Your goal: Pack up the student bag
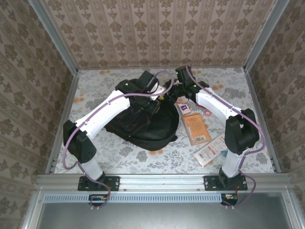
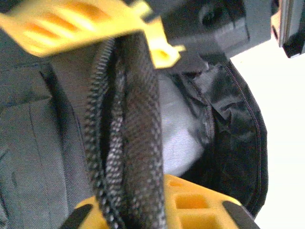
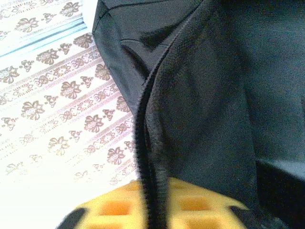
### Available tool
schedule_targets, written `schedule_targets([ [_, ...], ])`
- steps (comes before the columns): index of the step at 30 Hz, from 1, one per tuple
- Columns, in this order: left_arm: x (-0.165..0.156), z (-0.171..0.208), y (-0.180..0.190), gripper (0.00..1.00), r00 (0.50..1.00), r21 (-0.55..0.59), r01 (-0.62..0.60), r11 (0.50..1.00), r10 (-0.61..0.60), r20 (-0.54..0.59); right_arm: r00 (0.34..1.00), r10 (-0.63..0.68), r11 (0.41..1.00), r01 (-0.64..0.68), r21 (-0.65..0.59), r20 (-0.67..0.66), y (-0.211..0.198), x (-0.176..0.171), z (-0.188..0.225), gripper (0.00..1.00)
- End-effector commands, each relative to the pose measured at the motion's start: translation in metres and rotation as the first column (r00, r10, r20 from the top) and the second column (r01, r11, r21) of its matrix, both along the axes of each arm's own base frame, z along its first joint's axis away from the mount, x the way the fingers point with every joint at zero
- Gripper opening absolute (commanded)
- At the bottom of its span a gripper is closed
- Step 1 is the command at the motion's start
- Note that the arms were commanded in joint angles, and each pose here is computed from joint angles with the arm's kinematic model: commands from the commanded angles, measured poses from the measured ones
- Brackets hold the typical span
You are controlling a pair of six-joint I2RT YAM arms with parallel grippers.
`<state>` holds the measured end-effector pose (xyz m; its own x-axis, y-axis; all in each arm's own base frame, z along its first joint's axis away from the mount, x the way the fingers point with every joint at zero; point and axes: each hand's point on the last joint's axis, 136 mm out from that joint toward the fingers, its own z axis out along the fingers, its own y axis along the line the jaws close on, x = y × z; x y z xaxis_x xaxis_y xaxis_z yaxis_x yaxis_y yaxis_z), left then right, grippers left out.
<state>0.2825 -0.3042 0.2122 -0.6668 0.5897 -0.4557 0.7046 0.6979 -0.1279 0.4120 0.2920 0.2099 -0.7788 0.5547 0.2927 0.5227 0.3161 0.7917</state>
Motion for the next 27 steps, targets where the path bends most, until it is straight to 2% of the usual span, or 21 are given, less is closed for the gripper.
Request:
schedule_targets([
  [1,-0.002,0.021,0.003,0.21,0.998,-0.033,-0.005,0.999,0.007,0.059,1.0,-0.015,1.0,0.016,0.026,-0.019,0.002,0.003,0.007,0.03],
  [3,-0.004,0.021,0.006,0.26,0.998,-0.033,-0.019,0.999,0.021,0.051,1.0,-0.018,1.0,0.018,0.023,-0.024,0.001,0.002,0.005,0.0],
  [9,-0.012,0.03,0.015,0.34,0.997,-0.063,-0.061,0.996,0.064,0.043,0.999,-0.026,0.999,0.026,0.019,-0.024,0.0,0.002,0.003,0.0],
  [12,-0.017,0.034,0.015,0.34,0.997,-0.091,-0.066,0.994,0.069,0.025,0.999,-0.031,0.999,0.031,0.014,-0.025,-0.002,0.002,0.002,0.0],
  [16,-0.025,0.031,0.009,0.24,0.998,-0.128,-0.065,0.99,0.062,-0.029,0.999,-0.037,0.999,0.037,0.012,-0.023,-0.002,0.002,0.002,0.0],
  [19,-0.028,0.023,0.004,0.22,0.995,-0.15,-0.076,0.986,0.065,-0.076,0.999,-0.044,0.999,0.045,0.008,-0.025,-0.004,0.002,0.002,0.0],
  [25,-0.023,0.02,0.002,0.3,0.988,-0.173,-0.132,0.976,0.115,-0.105,0.999,-0.05,0.999,0.051,0.007,-0.021,-0.004,0.002,0.004,0.0],
  [27,-0.021,0.019,0.0,0.38,0.985,-0.179,-0.148,0.973,0.129,-0.115,0.998,-0.054,0.999,0.054,0.004,-0.019,-0.005,0.001,0.004,0.0],
])
